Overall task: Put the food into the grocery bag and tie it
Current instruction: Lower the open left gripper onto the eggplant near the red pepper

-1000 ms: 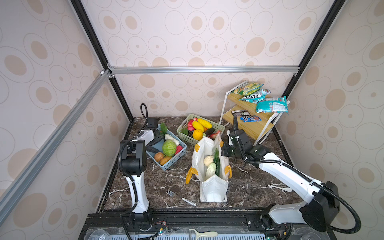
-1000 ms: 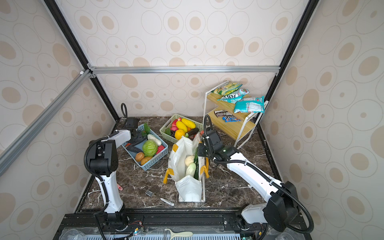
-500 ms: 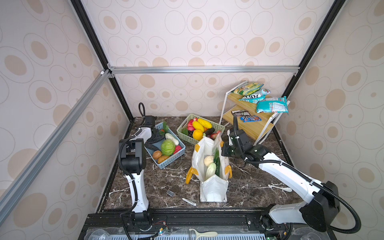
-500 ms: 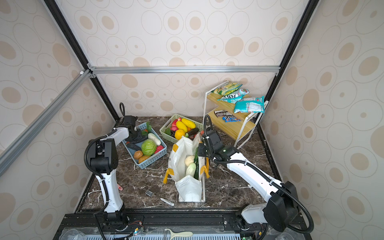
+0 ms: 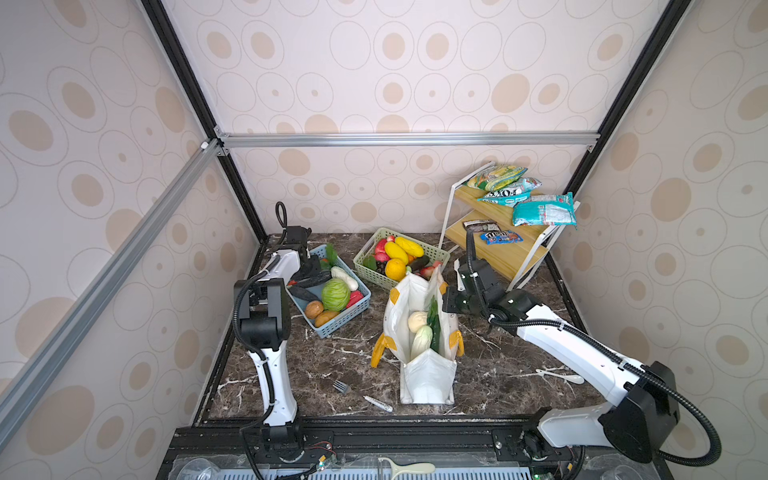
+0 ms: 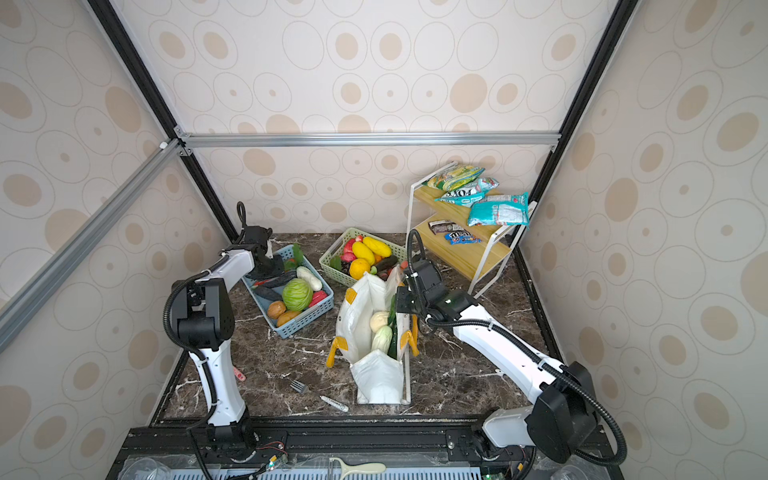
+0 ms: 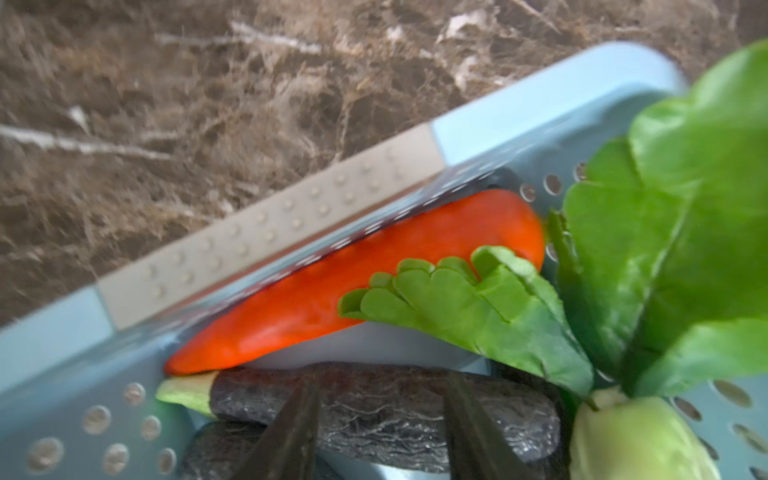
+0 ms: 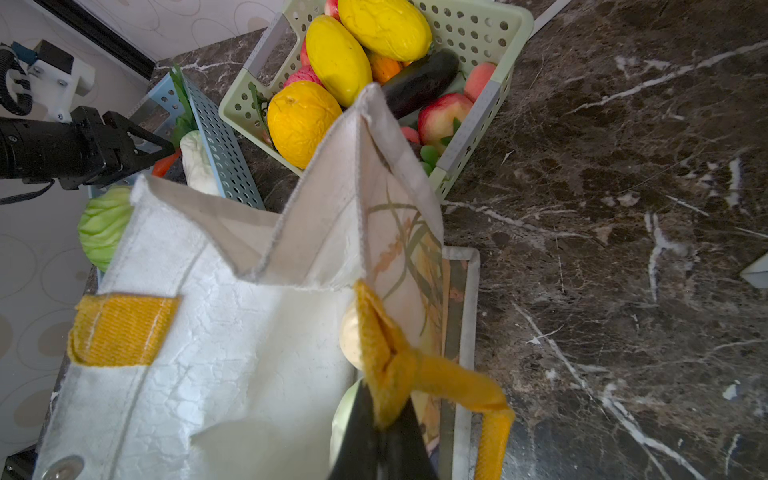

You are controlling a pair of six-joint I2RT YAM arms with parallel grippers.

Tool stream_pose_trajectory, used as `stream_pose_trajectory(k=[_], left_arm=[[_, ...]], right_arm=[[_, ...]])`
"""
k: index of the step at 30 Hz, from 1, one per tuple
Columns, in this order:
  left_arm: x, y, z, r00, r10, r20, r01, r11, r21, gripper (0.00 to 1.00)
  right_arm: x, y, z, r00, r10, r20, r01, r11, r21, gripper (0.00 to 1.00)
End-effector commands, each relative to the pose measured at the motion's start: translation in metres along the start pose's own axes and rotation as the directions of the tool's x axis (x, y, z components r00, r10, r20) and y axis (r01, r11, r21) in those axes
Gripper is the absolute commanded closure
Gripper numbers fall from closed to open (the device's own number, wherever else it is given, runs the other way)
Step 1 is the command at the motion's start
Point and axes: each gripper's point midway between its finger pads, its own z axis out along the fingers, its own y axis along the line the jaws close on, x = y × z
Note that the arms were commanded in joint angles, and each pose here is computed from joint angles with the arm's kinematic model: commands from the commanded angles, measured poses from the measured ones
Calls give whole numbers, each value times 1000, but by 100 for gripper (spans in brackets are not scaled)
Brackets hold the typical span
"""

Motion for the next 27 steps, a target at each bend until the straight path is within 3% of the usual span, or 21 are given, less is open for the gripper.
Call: stream_pose_trajectory(k=[1, 5, 11, 17, 22, 27], left_arm=[[-14, -1, -22, 997, 77, 22, -76, 997, -11, 48], [-10, 8, -24, 984, 180, -4, -180, 982, -60, 48], [-13, 2, -38, 939, 344, 3, -344, 938, -33, 56], [-5, -2, -27, 875, 482, -43, -482, 876, 11, 50], [-9, -21, -20, 851, 526, -3, -524, 847, 91, 45], [2, -26, -5, 832, 553, -42, -547, 830, 110, 44]], right_arm=[[-1, -1, 3, 1000, -9, 7, 9, 1000, 16, 100], [-2, 1, 4, 1000, -8, 0, 8, 1000, 14, 100], [-3, 6, 7, 1000, -10, -20, 10, 1000, 0, 100], [1, 11, 9, 998, 0, -61, -1, 1000, -13, 100], [1, 8, 6, 998, -1, -66, 1, 1000, 6, 100], [-2, 7, 1, 999, 4, -53, -3, 1000, 17, 100]])
